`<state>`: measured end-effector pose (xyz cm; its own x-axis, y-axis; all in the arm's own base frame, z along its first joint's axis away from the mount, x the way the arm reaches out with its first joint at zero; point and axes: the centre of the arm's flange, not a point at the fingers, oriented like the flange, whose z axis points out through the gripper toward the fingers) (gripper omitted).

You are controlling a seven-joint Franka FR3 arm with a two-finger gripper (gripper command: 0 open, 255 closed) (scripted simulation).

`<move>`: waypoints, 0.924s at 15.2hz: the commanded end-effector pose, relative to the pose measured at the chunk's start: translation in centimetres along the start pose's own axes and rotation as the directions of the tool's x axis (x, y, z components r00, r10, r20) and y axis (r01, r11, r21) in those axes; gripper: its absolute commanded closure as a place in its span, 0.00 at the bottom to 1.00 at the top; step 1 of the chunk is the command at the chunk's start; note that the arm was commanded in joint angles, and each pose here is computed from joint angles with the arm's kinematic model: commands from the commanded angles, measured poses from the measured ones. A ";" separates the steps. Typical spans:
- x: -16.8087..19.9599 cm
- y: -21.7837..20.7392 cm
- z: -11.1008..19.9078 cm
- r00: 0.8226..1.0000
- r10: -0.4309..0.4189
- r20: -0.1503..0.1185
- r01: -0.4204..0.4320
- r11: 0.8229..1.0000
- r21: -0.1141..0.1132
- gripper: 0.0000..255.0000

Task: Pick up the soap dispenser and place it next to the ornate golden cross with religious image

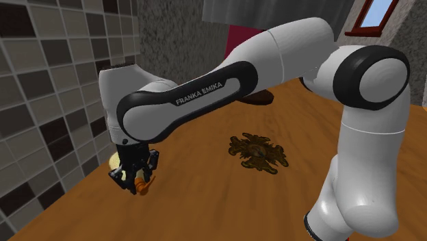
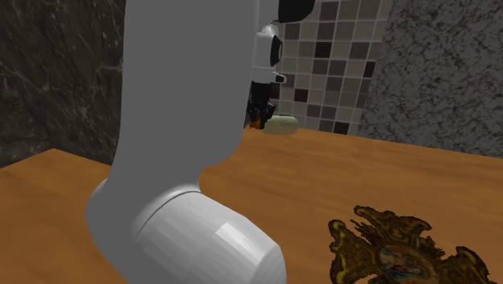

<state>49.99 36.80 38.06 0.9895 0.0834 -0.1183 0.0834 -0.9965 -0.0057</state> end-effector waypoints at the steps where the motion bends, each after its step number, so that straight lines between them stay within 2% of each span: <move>1: -0.1 -0.1 -1.0 1.000 0.000 0.000 0.000 1.000 0.000 1.00; 14: -0.9 -0.1 -7.9 1.000 0.000 0.000 0.000 1.000 0.000 1.00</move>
<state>50.05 36.97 45.44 0.9894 0.0838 -0.1187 0.0837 -0.9965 -0.0058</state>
